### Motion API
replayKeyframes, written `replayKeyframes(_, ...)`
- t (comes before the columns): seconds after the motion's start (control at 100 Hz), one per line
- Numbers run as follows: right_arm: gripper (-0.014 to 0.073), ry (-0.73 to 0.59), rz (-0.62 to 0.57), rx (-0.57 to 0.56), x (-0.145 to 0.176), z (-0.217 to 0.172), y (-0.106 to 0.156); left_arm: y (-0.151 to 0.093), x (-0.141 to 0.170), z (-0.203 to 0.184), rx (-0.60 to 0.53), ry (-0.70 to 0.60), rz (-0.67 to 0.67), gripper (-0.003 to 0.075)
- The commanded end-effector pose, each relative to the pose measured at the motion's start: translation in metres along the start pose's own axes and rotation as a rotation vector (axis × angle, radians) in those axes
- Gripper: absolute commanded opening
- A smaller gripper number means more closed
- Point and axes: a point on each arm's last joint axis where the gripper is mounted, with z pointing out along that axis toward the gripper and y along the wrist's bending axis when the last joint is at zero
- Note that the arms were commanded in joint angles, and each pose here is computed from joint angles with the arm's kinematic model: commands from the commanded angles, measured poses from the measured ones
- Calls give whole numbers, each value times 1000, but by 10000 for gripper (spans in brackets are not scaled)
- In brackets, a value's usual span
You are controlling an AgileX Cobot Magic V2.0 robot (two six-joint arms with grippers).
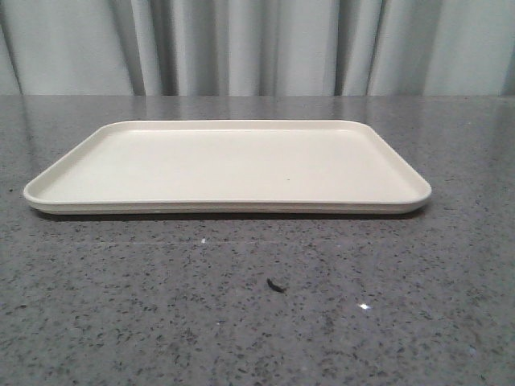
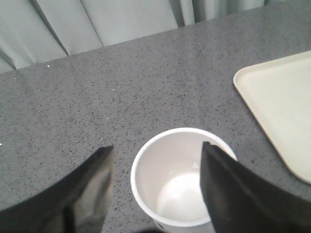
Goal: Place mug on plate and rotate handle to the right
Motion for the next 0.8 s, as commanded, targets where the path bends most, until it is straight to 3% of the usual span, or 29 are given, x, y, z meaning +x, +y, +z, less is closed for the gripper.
replayKeyframes(0.0, -89, -117, -2, -4, -17, -2, 1, 4, -20, -1, -3, -17, 83, 479)
replayKeyframes(0.17, -89, -156, -3, -7, -21, -2, 1, 6, -29, 11, 64, 193, 323, 475)
replayKeyframes(0.37, -89, -195, -3, -10, -24, -3, 1, 3, -42, 30, 234, 378, 545, 475)
replayKeyframes(0.79, -89, -225, -3, -12, -27, -3, 1, 1, -49, 50, 361, 510, 696, 475)
